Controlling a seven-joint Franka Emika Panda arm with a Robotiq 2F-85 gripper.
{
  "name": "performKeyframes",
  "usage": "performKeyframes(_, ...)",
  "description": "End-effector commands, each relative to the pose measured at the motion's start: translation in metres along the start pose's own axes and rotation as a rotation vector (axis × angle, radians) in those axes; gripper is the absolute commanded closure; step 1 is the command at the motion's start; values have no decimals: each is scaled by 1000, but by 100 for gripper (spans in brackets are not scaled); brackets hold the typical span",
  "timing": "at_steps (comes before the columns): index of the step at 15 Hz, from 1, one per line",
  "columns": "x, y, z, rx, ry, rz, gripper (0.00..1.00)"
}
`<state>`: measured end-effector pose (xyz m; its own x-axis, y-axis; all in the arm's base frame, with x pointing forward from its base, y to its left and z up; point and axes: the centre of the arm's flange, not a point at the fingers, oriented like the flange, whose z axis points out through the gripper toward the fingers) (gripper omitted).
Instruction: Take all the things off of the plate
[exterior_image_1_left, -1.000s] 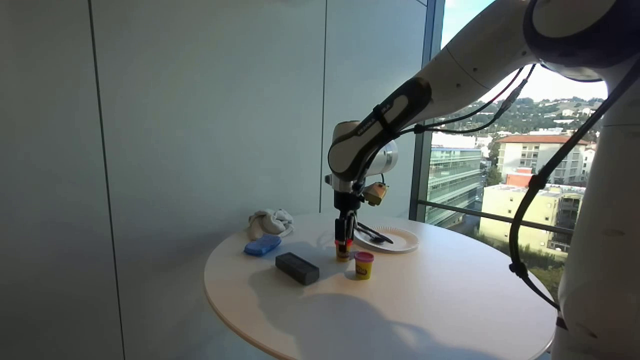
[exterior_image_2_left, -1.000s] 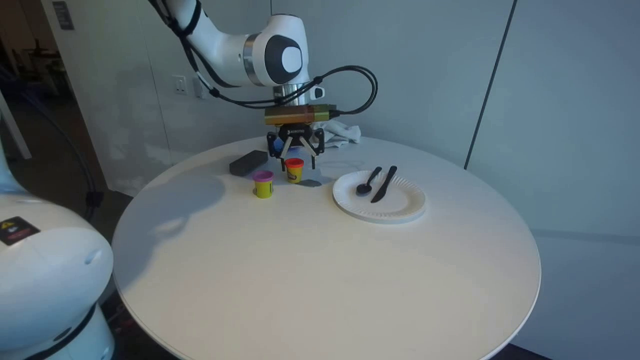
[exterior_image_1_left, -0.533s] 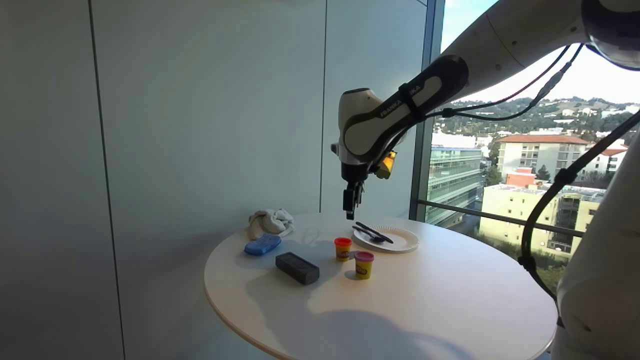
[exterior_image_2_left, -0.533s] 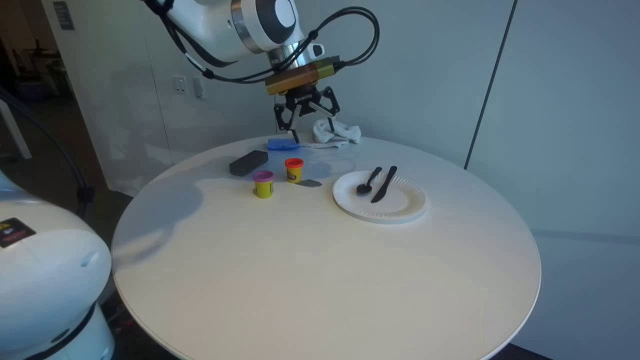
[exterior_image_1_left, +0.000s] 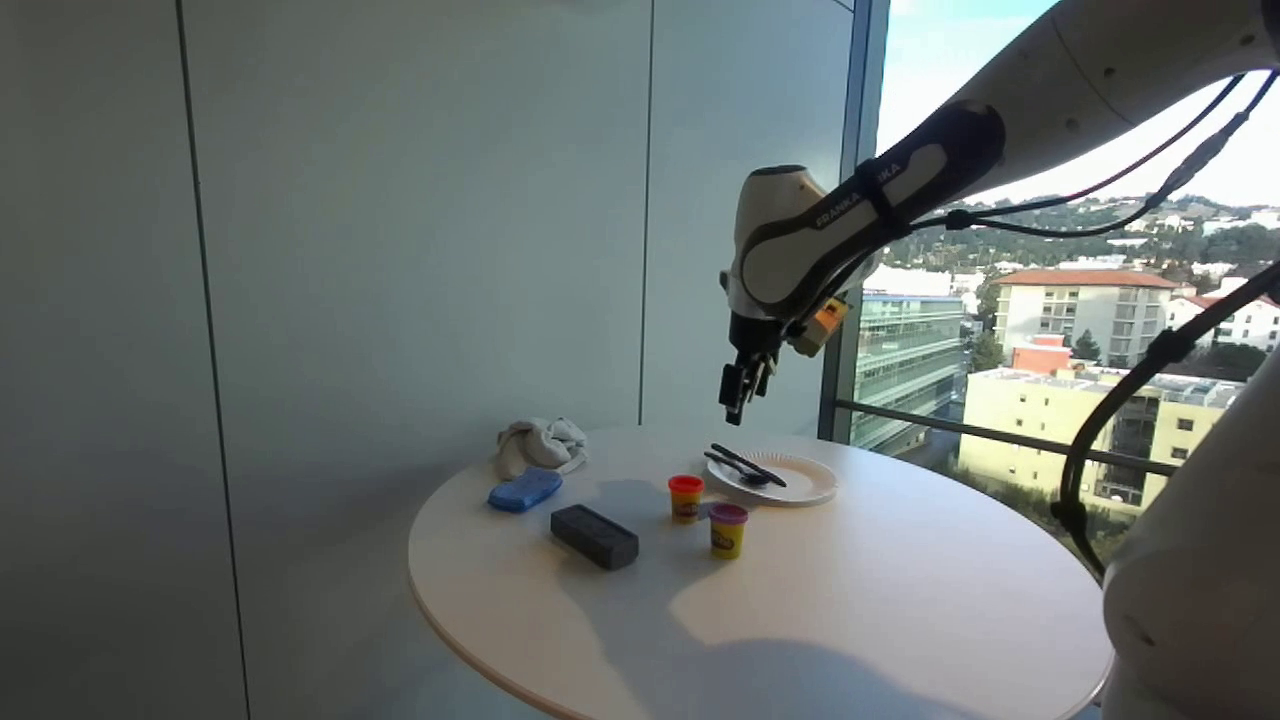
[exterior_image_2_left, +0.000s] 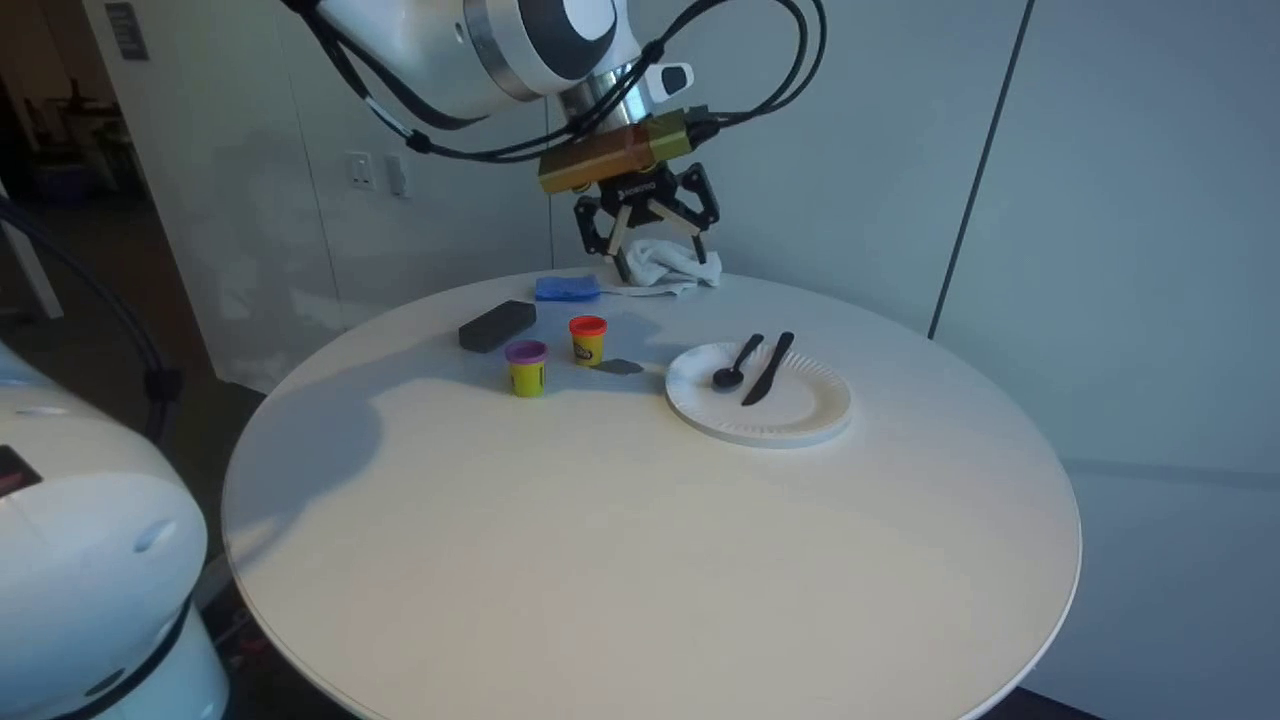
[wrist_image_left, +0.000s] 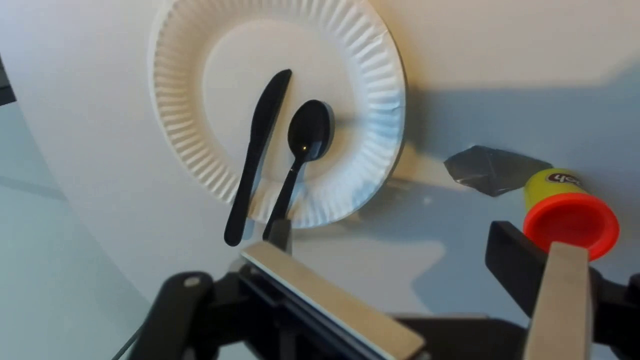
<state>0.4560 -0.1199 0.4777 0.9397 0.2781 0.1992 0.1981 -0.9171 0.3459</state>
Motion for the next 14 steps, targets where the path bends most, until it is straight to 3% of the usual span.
performKeyframes(1, -19, 8, 32, 103, 11, 167, 0)
performKeyframes(7, -46, 60, 70, 106, -10, 328, 0)
performKeyframes(14, -39, 83, 67, 93, 56, 316, 0)
